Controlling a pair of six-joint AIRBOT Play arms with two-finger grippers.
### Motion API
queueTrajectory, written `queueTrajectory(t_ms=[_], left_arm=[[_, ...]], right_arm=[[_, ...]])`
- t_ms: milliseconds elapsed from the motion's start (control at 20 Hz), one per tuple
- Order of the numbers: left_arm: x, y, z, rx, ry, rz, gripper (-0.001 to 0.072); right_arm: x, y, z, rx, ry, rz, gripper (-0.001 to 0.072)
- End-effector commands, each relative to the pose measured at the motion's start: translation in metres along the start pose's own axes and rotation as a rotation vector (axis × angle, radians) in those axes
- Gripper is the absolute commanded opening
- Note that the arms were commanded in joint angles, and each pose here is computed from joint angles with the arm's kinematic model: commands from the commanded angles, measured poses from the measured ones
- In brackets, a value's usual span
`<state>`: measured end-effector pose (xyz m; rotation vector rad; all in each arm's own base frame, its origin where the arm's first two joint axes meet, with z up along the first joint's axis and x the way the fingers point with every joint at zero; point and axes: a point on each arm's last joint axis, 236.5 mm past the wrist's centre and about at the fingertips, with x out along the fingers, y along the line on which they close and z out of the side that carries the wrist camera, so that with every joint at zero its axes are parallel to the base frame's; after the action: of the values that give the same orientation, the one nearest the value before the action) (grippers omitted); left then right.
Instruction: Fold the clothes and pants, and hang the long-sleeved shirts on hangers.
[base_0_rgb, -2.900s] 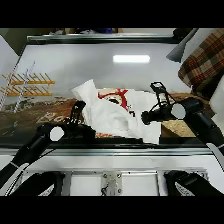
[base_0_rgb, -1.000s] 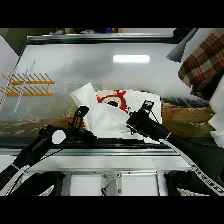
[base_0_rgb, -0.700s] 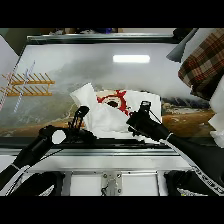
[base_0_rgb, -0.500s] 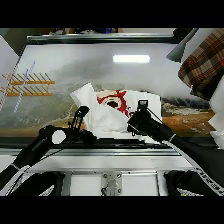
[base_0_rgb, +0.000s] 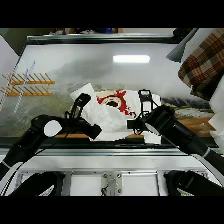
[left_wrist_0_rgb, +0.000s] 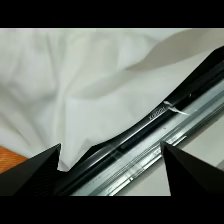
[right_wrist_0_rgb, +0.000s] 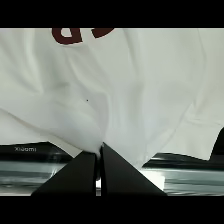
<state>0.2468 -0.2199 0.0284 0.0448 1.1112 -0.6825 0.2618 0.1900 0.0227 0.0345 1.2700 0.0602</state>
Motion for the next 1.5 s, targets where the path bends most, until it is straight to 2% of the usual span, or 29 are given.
queueTrajectory(t_ms=[0,200,350,500,800,850,900,950,1000,1250,1450], left_arm=[[-0.009,0.0,0.023,0.054,-0.037,0.027,0.068],[0.032,-0.02,0.013,0.12,0.065,0.004,0.068],[0.065,-0.027,0.023,0.168,0.051,0.05,0.068],[0.086,-0.019,0.034,0.162,0.031,0.118,0.068],[0.111,-0.012,0.049,0.143,0.026,0.126,0.0659],[0.113,-0.009,0.05,0.138,0.027,0.13,0.0583],[0.113,-0.006,0.052,0.13,0.023,0.134,0.0466],[0.11,-0.001,0.056,0.118,0.011,0.138,0.0288],[0.102,0.005,0.062,0.102,-0.012,0.145,0.0009],[-0.022,0.025,0.114,0.026,-0.286,0.174,0.0018],[-0.115,-0.021,0.099,0.051,-0.412,0.082,0.0017]], right_arm=[[-0.025,0.004,0.006,-0.01,-0.058,0.069,0.0021],[-0.044,0.014,0.011,0.006,-0.084,0.127,0.0021],[-0.054,0.02,0.018,0.012,-0.103,0.152,0.0021],[-0.056,0.022,0.021,0.014,-0.114,0.161,0.0021],[-0.057,0.026,0.017,0.027,-0.095,0.181,0.0021],[-0.057,0.028,0.015,0.029,-0.088,0.189,0.0021],[-0.057,0.029,0.014,0.029,-0.085,0.191,0.0021],[-0.057,0.028,0.015,0.027,-0.085,0.189,0.0021],[-0.057,0.024,0.015,0.024,-0.08,0.178,0.002],[-0.106,-0.018,0.066,-0.002,-0.149,0.131,0.002],[-0.16,0.003,0.113,-0.074,-0.267,0.203,0.0019]])
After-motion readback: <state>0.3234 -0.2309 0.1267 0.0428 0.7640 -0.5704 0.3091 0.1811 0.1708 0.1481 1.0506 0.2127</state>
